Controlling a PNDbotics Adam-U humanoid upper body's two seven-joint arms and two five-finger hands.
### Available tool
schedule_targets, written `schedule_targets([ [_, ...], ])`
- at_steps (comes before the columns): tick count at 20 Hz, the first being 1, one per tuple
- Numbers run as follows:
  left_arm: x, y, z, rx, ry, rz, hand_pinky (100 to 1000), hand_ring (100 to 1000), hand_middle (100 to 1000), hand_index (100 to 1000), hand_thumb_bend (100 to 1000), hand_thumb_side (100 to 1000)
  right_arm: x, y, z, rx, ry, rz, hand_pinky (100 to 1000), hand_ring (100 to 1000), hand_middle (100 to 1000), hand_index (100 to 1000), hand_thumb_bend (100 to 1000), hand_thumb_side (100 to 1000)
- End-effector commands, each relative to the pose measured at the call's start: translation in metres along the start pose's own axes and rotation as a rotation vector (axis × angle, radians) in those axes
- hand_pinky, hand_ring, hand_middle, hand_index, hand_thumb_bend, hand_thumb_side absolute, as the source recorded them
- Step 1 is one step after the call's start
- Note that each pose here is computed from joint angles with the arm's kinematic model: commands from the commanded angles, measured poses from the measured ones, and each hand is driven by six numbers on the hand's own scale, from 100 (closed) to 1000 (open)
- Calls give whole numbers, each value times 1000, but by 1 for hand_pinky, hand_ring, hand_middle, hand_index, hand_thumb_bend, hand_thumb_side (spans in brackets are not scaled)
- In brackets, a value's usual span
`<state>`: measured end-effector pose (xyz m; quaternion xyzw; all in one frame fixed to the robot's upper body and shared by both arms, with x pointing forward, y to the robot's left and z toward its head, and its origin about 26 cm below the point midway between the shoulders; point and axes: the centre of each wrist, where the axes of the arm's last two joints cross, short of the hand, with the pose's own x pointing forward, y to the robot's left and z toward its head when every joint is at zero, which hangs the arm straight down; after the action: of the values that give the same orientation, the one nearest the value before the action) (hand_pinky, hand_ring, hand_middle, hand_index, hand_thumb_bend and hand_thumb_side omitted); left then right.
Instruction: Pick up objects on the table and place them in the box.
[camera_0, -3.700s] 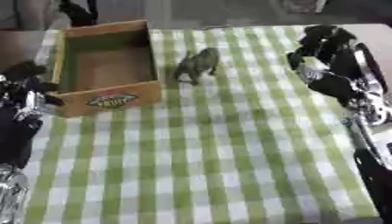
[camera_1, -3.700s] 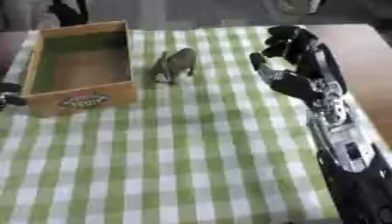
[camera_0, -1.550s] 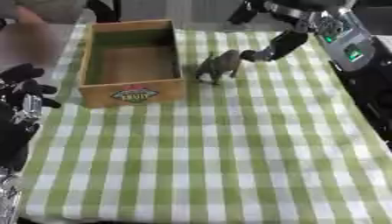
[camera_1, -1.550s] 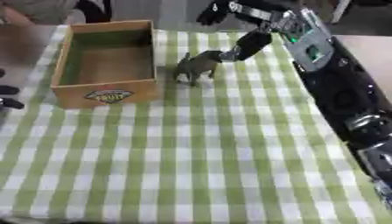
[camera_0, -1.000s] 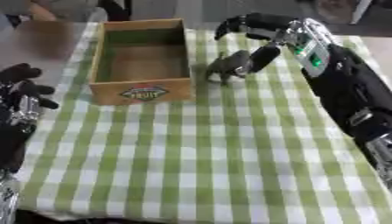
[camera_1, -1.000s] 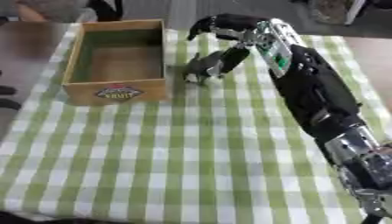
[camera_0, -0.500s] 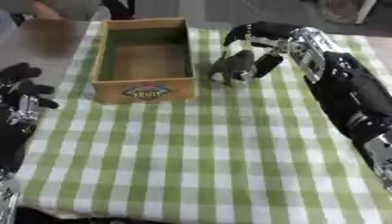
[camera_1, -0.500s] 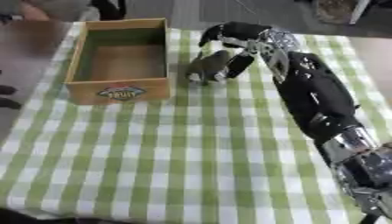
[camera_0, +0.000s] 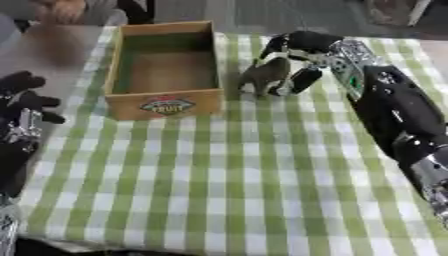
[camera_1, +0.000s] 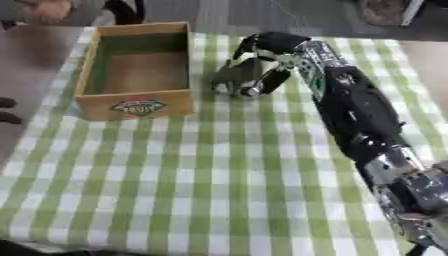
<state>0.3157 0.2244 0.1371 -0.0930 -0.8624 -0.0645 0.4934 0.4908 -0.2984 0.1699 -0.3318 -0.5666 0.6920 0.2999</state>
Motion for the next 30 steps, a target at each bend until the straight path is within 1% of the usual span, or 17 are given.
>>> schedule_targets([
  [1,7,-2,-4,-17,-30,0,514,611,697,773,100,191,-3,-5,1,-20,16,30,840,837,788,848,440,442],
  [7,7,-2,-4,-17,-30,1,514,611,697,773,100,191,-2,2,-1,-18,16,45,837,832,785,847,440,443],
  [8,7,-2,-4,-17,-30,1,515,611,698,773,100,192,-2,2,-1,-19,15,46,782,770,730,812,442,445],
  [9,7,-2,-4,-16,-30,2,515,611,698,773,100,192,0,3,-2,-25,12,48,765,748,710,800,443,444],
  [12,7,-2,-4,-15,-29,3,515,611,698,773,100,193,2,3,-3,-60,12,58,667,585,574,723,449,402],
  [13,7,-2,-4,-15,-29,3,515,611,698,773,100,193,2,2,-4,-76,12,60,650,557,544,701,450,396],
  [14,7,-2,-4,-15,-29,4,515,611,698,773,100,193,2,1,-4,-91,10,62,619,511,497,658,451,382],
  [16,7,-2,-4,-15,-30,3,515,610,698,773,100,193,2,0,-3,-120,6,70,570,461,444,585,444,355],
  [18,7,-2,-4,-14,-30,3,515,610,698,773,100,193,2,-2,-3,-151,6,76,515,412,393,526,358,326],
  [19,7,-2,-4,-13,-31,2,515,610,698,773,100,193,2,-3,-3,-169,8,78,490,390,371,501,301,310],
  [20,7,-1,-4,-13,-31,2,515,610,698,773,100,193,2,-3,-2,-185,9,80,465,374,355,483,214,287],
  [22,7,-1,-4,-12,-31,1,516,610,698,773,100,193,1,-4,-2,-215,14,82,433,352,335,461,115,260],
  [23,7,-1,-4,-11,-31,1,516,610,699,773,100,194,1,-4,-2,-228,15,84,425,346,329,455,100,255],
  [26,7,-1,-4,-10,-31,0,516,610,699,773,100,193,1,-8,-2,-262,11,91,420,341,323,448,100,248],
  [28,7,0,-4,-9,-31,-2,516,610,699,773,100,193,2,-15,-2,-284,1,99,422,341,323,447,100,248],
  [30,7,0,-3,-9,-31,-3,516,610,699,773,100,193,3,-26,-3,-316,-17,107,423,339,321,444,100,248],
])
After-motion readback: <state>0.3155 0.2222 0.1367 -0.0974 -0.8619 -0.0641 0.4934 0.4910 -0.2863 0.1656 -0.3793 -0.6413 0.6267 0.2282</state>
